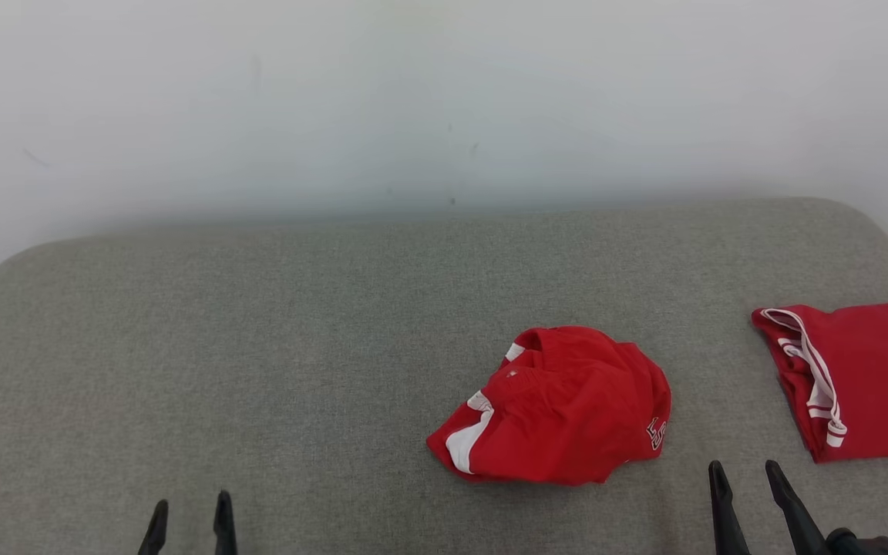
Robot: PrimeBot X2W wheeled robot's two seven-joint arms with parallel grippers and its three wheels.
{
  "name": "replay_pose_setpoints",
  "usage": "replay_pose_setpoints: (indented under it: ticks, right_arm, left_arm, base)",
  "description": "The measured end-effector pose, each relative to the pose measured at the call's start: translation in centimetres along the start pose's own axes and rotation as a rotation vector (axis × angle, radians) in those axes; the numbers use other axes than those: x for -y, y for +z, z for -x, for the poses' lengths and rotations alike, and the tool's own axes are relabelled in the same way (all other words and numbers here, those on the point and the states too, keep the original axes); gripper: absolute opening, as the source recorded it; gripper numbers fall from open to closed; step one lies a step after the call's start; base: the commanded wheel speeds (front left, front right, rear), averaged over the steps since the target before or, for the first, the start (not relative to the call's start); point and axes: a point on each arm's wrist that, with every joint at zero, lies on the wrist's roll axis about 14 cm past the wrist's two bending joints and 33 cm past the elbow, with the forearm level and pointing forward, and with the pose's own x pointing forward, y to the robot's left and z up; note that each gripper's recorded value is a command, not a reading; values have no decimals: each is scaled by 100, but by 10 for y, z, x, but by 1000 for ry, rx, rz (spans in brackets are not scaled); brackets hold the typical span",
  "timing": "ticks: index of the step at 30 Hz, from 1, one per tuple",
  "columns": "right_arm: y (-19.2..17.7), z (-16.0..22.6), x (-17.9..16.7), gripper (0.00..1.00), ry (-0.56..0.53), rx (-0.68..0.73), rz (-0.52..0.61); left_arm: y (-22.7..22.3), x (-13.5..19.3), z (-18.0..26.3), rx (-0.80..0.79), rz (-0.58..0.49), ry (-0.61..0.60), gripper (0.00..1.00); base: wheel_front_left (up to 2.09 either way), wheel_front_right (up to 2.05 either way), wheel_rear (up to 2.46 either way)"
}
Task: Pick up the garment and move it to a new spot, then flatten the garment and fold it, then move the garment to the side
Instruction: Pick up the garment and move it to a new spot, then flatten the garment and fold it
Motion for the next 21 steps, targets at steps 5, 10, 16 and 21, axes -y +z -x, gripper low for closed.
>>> replay_pose_setpoints:
  ticks: [5, 10, 16, 21]
  right_arm:
    - [-4, 4, 3, 100, -7, -14, 3]
    - [-9, 9, 5, 100, -15, -30, 2]
    - [-11, 9, 6, 100, -15, -38, 1]
    - [-11, 9, 4, 100, -12, -38, -1]
  left_arm:
    - [-9, -14, 13, -32, -21, 28, 100]
    - [-14, -21, 19, -51, -22, 47, 100]
    - [-14, -21, 20, -53, -17, 42, 100]
    - [-15, -21, 20, -53, -15, 41, 100]
  base:
    - [0, 0, 0]
    - [0, 0, 0]
    - [0, 0, 0]
    - [0, 0, 0]
